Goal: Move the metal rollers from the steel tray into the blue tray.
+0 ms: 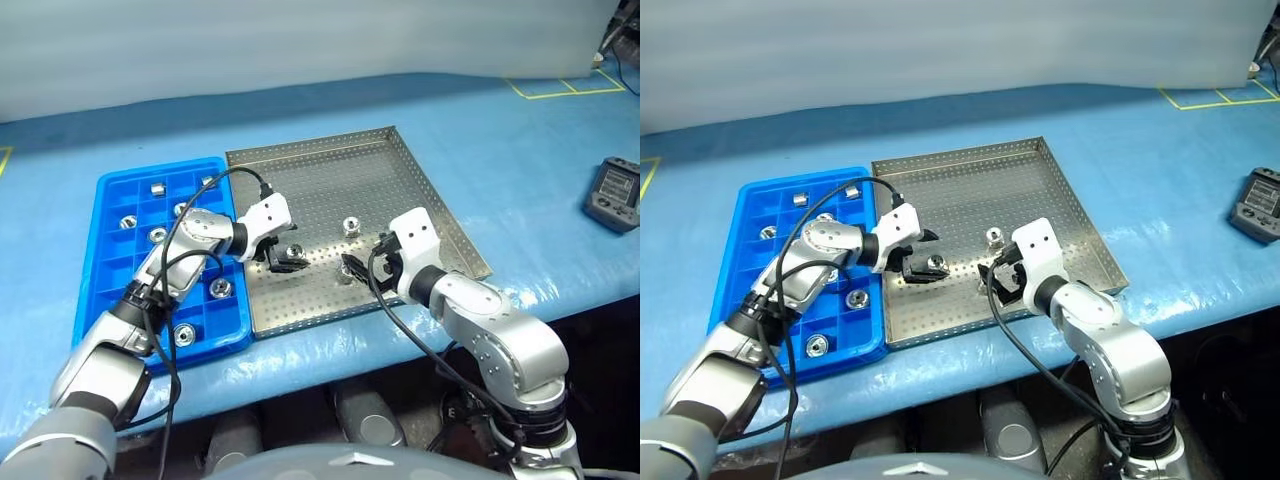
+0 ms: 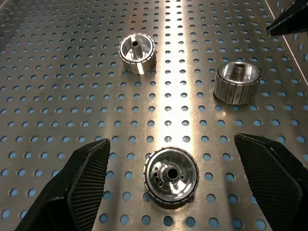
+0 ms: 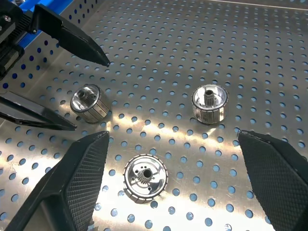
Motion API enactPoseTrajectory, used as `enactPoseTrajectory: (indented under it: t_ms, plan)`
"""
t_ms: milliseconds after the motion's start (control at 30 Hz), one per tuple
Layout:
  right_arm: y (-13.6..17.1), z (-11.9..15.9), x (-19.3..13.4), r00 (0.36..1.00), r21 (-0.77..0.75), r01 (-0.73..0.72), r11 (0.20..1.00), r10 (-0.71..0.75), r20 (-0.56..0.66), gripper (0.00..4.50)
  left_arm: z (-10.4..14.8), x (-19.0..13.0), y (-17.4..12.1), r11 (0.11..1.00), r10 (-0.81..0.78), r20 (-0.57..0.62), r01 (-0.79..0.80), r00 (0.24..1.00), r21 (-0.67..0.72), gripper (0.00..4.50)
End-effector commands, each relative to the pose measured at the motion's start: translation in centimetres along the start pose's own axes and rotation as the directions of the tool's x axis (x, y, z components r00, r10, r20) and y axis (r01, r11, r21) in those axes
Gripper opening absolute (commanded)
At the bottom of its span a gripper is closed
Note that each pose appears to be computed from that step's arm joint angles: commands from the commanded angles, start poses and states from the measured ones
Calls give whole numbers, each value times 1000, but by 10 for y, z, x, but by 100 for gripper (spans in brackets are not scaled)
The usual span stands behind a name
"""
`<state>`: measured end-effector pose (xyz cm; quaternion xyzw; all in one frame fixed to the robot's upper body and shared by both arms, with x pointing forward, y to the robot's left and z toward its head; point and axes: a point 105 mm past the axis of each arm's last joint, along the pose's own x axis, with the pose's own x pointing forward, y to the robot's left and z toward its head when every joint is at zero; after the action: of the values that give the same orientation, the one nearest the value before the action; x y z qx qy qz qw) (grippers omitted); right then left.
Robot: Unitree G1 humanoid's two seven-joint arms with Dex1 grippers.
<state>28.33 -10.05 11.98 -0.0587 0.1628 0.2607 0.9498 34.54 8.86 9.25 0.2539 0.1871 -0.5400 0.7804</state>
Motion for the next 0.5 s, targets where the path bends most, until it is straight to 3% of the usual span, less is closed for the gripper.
enactPoseTrajectory:
  t_ms: [33, 133, 200, 433, 500]
  plan:
    - [4, 10, -5, 999, -10, 1, 1000, 0, 51, 449, 3, -2, 5, 999, -5, -21, 6, 1000, 44, 450]
    - [4, 9, -5, 999, -4, 4, 1000, -3, 53, 449, -1, 0, 6, 999, -16, -51, 18, 999, 44, 450]
    - [5, 10, -5, 998, -2, 4, 1000, -4, 56, 450, -3, 0, 5, 998, -34, -79, 38, 996, 57, 411]
    - [5, 12, -3, 998, 1, 3, 1000, -3, 69, 450, -3, 0, 6, 996, -33, -97, 41, 995, 81, 193]
    - [6, 12, -2, 998, 0, 1, 1000, -1, 71, 450, -3, 0, 6, 996, -31, -98, 39, 995, 83, 168]
